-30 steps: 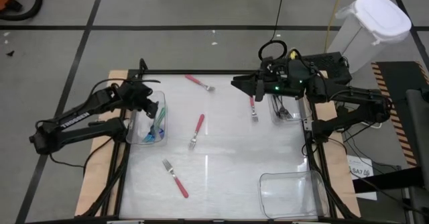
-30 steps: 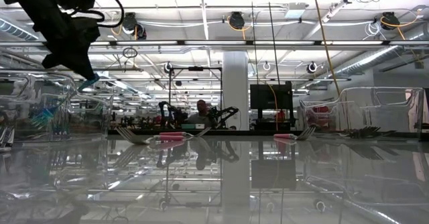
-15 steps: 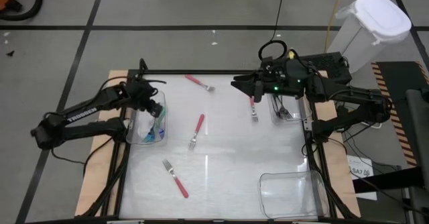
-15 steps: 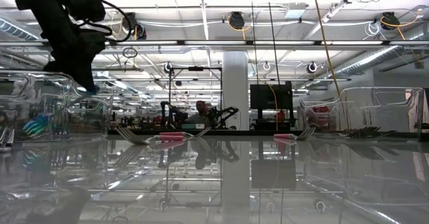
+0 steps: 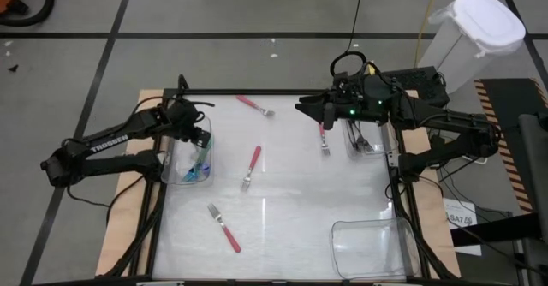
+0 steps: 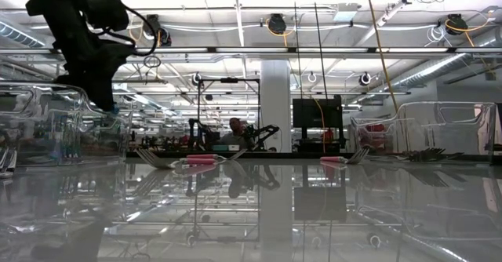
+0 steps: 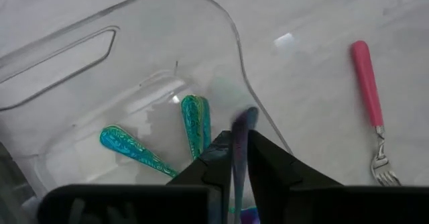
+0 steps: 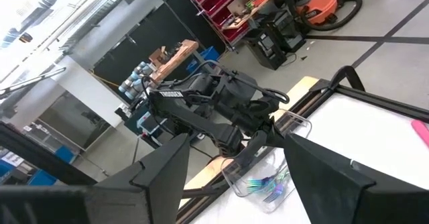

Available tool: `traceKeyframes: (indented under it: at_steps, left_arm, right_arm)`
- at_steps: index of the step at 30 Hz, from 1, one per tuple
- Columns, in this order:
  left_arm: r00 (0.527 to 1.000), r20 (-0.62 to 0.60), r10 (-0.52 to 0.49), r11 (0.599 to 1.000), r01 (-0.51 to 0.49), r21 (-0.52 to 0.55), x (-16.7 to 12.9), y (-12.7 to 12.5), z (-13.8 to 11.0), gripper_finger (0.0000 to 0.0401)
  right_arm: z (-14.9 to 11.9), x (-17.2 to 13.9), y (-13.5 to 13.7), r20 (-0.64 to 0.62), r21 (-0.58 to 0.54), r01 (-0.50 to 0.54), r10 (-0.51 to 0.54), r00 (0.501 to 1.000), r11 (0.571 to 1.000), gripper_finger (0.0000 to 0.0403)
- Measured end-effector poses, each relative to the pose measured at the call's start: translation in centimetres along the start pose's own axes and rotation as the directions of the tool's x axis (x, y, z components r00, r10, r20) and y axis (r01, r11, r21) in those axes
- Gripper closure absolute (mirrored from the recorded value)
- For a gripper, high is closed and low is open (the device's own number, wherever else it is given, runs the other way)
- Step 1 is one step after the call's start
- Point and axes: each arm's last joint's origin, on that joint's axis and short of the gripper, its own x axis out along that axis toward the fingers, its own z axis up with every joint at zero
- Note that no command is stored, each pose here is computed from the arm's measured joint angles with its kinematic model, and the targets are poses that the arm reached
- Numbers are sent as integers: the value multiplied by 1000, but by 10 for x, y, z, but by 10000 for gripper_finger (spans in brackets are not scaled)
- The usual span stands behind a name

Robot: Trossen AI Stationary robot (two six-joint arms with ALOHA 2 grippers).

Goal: Sort silverware by color (type)
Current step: Put the blue fork into the left transparent bin, then put the pink fork into the bottom right transparent bin

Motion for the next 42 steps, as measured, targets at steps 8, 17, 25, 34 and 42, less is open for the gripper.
traceKeyframes:
  at_steps: [8,17,25,34,42]
  left_arm:
    - [1000,2,7,998,-7,-61,0,0,0,334]
    - [998,13,-55,997,55,-56,-10,-7,5,334]
    - [983,134,-122,993,120,20,-44,-22,27,334]
    - [936,301,-181,982,188,5,-98,-41,55,334]
    - [947,258,-192,981,183,62,-115,-85,81,334]
  right_arm:
    - [0,0,0,1,1,2,-2,1000,1000,161]
    - [3,0,-3,12,46,15,-15,1000,999,161]
    - [-3,0,-10,-55,67,85,-81,995,994,161]
    - [-19,-5,-24,-222,-82,208,-221,950,975,161]
    - [-31,-10,-30,-400,-205,150,-223,889,967,161]
